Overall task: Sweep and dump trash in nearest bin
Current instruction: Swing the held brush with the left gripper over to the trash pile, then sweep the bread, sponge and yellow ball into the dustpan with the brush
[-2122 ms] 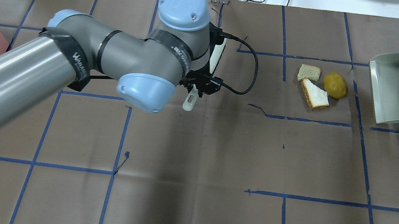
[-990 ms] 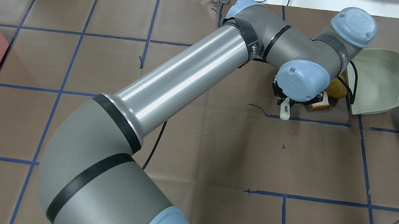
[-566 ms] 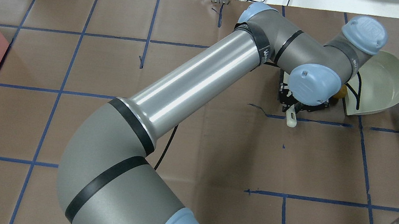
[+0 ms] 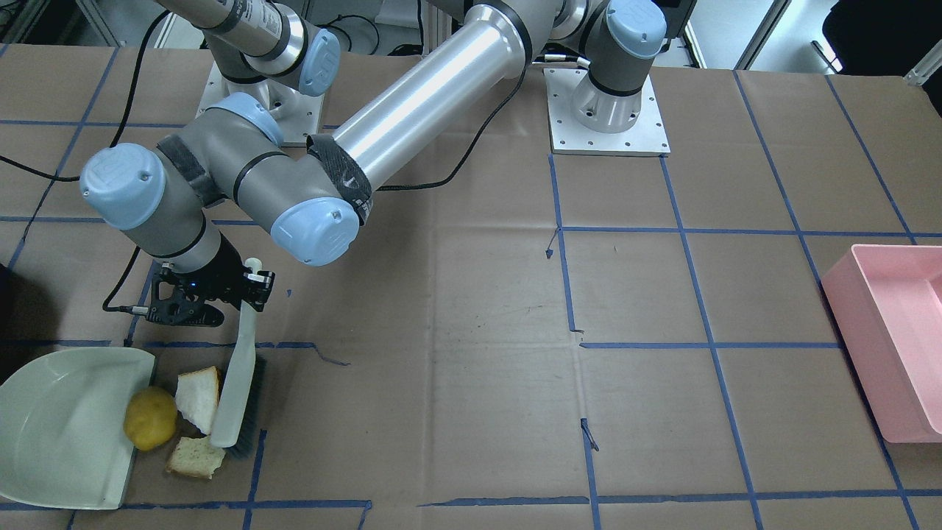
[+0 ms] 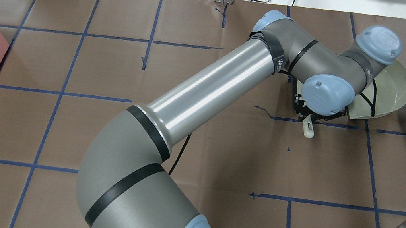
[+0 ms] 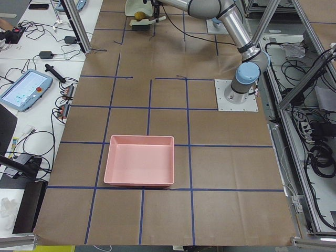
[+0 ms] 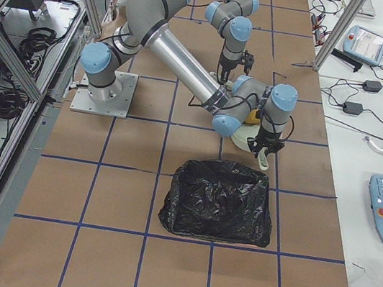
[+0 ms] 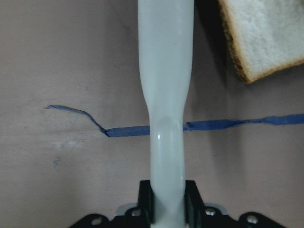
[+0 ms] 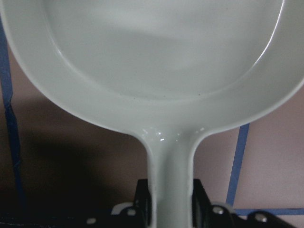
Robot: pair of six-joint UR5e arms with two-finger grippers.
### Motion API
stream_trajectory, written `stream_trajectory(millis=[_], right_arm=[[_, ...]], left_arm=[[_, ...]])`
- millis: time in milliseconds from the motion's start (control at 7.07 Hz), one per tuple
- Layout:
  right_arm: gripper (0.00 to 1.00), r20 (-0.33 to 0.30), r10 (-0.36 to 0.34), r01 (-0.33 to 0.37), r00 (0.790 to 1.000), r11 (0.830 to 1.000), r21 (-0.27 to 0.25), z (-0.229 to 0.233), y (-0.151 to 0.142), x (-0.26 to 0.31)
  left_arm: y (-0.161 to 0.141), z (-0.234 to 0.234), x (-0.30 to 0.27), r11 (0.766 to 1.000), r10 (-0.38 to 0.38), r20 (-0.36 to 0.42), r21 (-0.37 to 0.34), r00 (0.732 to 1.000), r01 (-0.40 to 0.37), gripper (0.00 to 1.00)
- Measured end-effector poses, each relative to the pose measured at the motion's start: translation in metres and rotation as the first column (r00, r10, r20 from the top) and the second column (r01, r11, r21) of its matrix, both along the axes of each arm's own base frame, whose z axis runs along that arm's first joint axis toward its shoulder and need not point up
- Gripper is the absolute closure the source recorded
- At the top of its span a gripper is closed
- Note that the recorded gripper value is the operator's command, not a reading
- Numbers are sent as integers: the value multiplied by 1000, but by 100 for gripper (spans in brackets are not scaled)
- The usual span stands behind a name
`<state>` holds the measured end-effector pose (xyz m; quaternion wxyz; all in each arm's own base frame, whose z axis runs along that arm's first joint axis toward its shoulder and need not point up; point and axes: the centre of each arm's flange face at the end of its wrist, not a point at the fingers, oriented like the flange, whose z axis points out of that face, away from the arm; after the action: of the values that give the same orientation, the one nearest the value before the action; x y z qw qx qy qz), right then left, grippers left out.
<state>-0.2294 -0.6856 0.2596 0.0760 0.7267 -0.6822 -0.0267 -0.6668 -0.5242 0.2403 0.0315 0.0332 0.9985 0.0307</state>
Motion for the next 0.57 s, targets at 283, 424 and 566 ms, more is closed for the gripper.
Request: stream_trajectory(millis=[283,424,566], right_arm=[[100,6,1,-1,1000,1000,10,-1,1,0],[100,7,1,-1,1000,1000,10,-1,1,0],[100,8,1,-1,1000,1000,10,-1,1,0]], left_arm=[[7,-4,-16,999,16,-89,35,996,-12,100],[9,-5,-24,999,16,-144,46,989,-9,100],[12,-7,-35,998,14,-222,57,975,-2,100]])
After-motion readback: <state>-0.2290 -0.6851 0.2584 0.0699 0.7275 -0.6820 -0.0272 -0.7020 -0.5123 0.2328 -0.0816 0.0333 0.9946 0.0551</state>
